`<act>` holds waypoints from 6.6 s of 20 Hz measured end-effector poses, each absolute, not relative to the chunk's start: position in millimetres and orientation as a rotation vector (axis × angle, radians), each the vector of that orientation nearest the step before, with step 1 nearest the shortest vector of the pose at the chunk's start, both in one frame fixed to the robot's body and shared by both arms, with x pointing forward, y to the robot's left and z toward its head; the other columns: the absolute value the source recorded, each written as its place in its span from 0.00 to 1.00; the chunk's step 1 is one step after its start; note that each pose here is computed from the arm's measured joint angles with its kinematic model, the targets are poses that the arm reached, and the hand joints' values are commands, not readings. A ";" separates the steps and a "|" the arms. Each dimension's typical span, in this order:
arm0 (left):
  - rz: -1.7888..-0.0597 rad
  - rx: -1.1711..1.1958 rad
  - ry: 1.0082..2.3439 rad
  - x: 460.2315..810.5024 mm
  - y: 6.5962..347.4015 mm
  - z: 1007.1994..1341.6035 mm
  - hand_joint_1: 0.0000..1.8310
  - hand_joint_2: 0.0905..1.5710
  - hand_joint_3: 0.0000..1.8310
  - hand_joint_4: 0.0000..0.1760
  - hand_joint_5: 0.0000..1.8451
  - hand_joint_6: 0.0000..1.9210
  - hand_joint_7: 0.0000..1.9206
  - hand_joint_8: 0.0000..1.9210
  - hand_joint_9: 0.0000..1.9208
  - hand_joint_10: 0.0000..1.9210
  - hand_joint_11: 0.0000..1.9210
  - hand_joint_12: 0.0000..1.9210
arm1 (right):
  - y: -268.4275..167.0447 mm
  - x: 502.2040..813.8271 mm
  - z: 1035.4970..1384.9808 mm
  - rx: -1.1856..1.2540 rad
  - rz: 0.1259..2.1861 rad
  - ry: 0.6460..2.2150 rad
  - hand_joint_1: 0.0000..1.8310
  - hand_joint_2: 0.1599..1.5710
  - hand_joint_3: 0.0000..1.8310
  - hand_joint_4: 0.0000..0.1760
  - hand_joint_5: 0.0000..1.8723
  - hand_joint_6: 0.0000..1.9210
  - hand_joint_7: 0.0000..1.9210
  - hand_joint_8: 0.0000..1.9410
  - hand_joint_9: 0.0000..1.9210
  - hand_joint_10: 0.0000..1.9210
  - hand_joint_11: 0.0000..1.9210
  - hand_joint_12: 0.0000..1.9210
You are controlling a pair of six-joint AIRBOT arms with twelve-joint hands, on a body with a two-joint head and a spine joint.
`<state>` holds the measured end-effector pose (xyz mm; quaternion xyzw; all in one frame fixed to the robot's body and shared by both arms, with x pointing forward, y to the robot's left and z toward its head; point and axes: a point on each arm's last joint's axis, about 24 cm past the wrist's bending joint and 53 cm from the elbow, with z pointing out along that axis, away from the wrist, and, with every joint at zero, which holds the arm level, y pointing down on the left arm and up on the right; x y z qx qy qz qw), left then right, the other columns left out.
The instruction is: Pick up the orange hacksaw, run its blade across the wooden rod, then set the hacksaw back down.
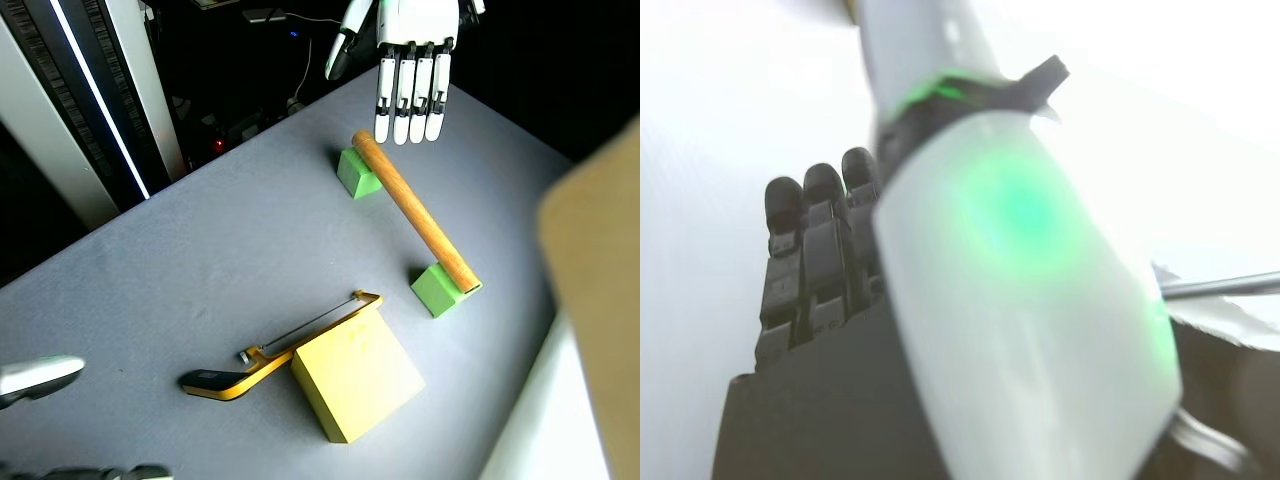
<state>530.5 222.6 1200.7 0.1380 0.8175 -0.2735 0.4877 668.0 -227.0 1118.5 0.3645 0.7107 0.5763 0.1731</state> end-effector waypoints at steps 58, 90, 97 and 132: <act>-0.544 0.184 2.189 530.1 216.4 1137.5 0.01 0.73 0.00 0.00 0.11 0.00 0.10 0.00 0.10 0.00 0.00 0.24 | -126.9 692.9 1147.8 0.991 1.873 1.713 0.76 0.66 0.00 0.00 0.49 0.47 0.53 0.45 0.52 0.62 0.45 0.70; -0.544 0.180 2.187 530.4 214.5 1137.8 0.00 0.74 0.00 0.00 0.12 0.00 0.11 0.00 0.11 0.00 0.00 0.27 | 20.1 737.1 1247.5 0.865 1.794 1.526 0.76 0.67 0.00 0.00 0.48 0.48 0.54 0.44 0.51 0.63 0.43 0.72; -0.540 0.178 2.188 530.7 215.1 1137.7 0.00 0.74 0.00 0.00 0.13 0.00 0.12 0.00 0.11 0.00 0.00 0.27 | 32.9 727.6 1238.0 0.813 1.763 1.602 0.76 0.67 0.00 0.00 0.49 0.45 0.54 0.45 0.51 0.64 0.43 0.72; -0.541 0.174 2.187 531.1 212.6 1137.3 0.00 0.74 0.00 0.00 0.11 0.00 0.10 0.00 0.11 0.00 0.00 0.26 | 100.8 694.3 1201.8 1.137 1.596 1.486 0.75 0.68 0.00 0.00 0.47 0.50 0.52 0.48 0.50 0.65 0.43 0.73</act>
